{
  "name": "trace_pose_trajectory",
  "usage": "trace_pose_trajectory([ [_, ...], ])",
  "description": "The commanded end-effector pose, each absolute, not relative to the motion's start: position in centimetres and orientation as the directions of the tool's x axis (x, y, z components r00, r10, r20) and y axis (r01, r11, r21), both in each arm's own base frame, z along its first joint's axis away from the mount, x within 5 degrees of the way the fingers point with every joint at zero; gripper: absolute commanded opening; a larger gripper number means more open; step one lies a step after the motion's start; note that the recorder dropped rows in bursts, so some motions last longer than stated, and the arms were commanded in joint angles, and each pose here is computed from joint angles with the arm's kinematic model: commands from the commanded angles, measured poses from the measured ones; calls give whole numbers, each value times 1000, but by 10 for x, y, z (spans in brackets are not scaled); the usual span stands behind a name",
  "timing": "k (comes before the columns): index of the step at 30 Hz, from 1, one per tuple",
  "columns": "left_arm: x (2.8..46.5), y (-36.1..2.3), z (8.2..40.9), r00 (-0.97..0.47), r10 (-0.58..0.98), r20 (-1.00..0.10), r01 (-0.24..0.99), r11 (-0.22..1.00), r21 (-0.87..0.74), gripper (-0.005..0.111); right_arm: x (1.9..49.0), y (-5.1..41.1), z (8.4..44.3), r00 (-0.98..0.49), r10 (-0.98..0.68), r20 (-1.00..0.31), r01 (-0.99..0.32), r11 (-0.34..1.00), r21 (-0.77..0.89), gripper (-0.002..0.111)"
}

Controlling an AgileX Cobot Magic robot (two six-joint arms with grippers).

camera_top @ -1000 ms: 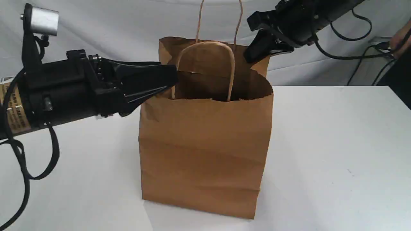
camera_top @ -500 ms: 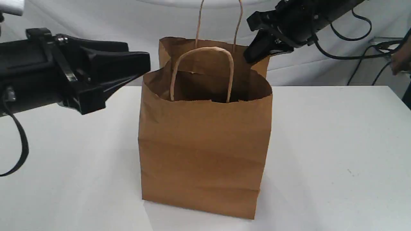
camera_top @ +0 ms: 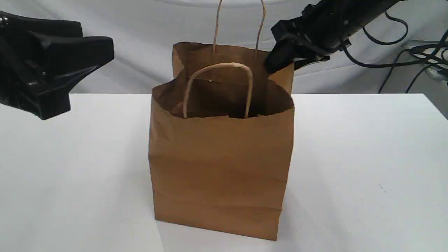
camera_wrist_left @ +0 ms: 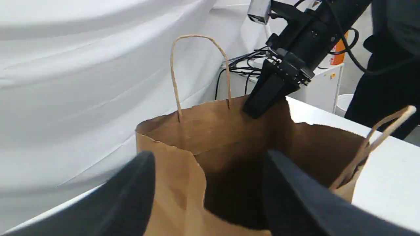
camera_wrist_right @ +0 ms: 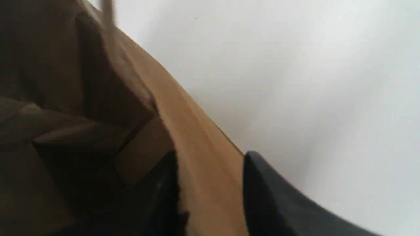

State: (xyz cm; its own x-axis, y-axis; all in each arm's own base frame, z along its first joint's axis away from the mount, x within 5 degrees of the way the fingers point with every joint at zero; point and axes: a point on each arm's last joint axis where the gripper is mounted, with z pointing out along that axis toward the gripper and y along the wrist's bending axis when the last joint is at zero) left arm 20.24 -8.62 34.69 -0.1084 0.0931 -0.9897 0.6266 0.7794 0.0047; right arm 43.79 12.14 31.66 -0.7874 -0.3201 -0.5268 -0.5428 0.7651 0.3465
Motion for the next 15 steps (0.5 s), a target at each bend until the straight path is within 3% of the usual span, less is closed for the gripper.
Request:
trace_pose_trajectory([
  [1, 202, -85, 346, -121, 86, -989, 616, 788, -7, 52, 438, 117, 316, -789, -323, -523, -539, 772, 336, 51],
  [15, 202, -85, 346, -125, 79, -989, 615, 789, -15, 52, 421, 114, 353, -745, -308, -591, -564, 765, 312, 54],
])
